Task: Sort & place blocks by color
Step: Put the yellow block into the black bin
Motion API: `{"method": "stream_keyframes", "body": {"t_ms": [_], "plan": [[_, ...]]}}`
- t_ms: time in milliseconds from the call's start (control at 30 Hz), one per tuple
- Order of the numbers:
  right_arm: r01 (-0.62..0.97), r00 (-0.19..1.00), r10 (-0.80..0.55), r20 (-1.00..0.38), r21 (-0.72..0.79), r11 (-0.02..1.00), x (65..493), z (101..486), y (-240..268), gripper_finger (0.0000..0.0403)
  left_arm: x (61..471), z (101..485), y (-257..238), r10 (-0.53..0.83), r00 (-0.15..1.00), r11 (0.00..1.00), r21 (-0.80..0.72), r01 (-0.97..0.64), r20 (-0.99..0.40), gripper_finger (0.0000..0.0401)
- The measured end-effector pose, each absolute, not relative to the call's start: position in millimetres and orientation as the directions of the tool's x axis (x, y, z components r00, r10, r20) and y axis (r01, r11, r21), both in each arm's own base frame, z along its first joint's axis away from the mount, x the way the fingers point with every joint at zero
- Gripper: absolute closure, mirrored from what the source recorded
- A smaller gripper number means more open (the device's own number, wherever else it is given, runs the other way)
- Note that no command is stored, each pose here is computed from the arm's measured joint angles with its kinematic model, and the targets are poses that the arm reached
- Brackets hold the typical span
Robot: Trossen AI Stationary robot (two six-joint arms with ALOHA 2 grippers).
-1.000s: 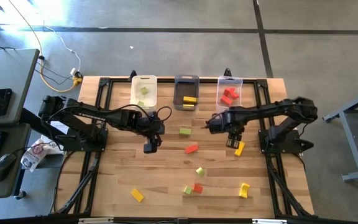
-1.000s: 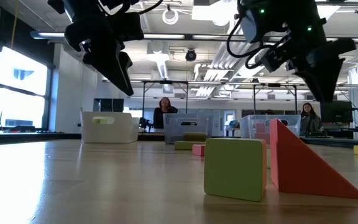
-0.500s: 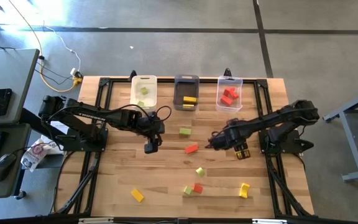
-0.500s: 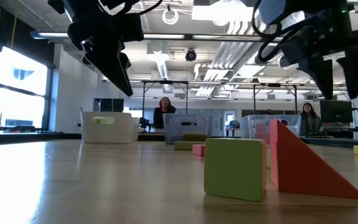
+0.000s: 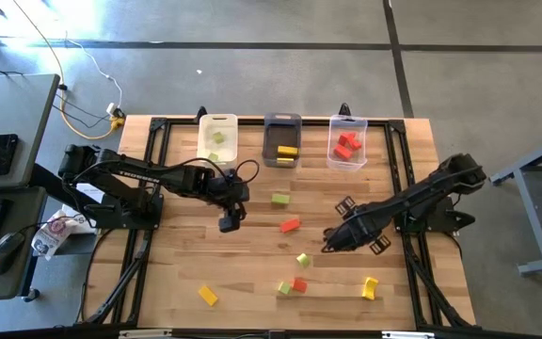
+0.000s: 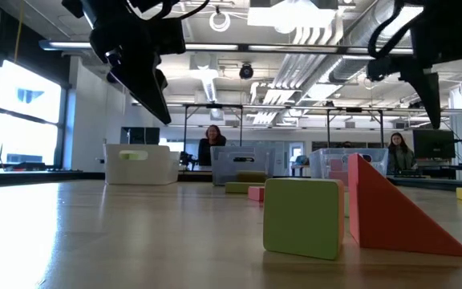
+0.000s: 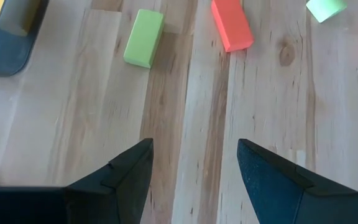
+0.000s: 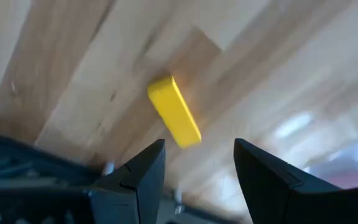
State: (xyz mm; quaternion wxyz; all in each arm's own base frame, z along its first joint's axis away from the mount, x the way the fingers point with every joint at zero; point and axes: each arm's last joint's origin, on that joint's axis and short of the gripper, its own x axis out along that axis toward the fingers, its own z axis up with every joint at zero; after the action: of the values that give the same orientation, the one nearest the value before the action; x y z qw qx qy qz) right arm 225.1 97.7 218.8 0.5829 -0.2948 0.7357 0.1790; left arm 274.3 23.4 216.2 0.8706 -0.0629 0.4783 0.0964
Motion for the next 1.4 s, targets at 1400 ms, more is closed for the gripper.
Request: {"method": "stream_keyframes", "body": {"t_ms": [1400], "plan": [[-0.754, -0.144, -0.333, -0.932, -0.115, 0.647, 176, 126, 87, 0.0251, 280, 220, 24, 0.112, 0.579, 0.968, -0.043, -0.248, -0.808, 0.0183]]}}
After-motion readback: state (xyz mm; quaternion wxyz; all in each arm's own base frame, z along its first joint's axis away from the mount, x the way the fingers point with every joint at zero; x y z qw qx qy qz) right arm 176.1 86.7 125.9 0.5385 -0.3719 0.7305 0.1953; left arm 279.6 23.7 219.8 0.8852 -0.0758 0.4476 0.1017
